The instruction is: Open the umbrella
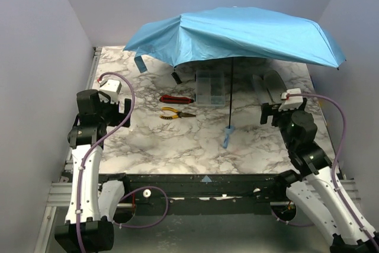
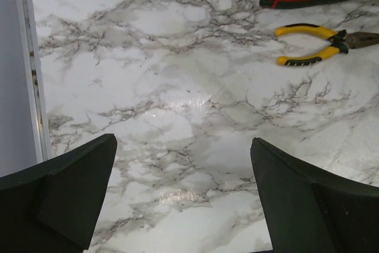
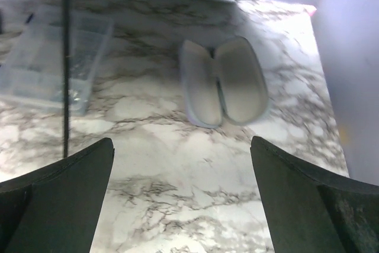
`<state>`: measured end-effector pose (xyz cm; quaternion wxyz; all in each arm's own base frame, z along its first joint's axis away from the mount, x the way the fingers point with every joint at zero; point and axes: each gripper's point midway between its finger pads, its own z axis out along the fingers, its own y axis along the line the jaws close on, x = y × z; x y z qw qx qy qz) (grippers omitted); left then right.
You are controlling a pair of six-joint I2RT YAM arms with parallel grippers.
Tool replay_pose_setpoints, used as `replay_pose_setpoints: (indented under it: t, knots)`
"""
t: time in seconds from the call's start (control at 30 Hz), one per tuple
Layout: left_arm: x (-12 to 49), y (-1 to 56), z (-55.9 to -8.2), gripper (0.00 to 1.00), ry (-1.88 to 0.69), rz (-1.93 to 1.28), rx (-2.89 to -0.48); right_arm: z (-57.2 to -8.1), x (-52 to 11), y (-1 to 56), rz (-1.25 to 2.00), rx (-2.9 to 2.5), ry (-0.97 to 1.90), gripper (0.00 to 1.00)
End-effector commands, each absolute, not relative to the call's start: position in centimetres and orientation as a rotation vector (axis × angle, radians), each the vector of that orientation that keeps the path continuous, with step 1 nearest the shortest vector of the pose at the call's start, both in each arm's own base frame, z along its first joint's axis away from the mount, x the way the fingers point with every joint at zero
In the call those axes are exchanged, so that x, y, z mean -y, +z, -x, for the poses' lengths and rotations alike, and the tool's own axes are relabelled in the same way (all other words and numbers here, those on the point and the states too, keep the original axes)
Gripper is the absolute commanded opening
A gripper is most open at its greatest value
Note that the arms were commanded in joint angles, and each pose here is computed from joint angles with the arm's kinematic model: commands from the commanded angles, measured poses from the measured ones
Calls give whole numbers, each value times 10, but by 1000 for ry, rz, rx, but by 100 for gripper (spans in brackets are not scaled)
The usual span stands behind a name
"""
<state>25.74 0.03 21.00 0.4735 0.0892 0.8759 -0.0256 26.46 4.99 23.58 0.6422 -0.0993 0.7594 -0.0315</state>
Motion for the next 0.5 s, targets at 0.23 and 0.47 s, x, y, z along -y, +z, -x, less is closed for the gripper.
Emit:
replay_pose_setpoints:
  t: [0.23,0.47]
  knots:
    - [-19,208,-267,98,41,-195,-2186,-266,-17,234,-20,-1803,-16,100]
    - [-13,218,-298,98,4,-288,-2127,-266,-10,228,107,-1838,-121,100]
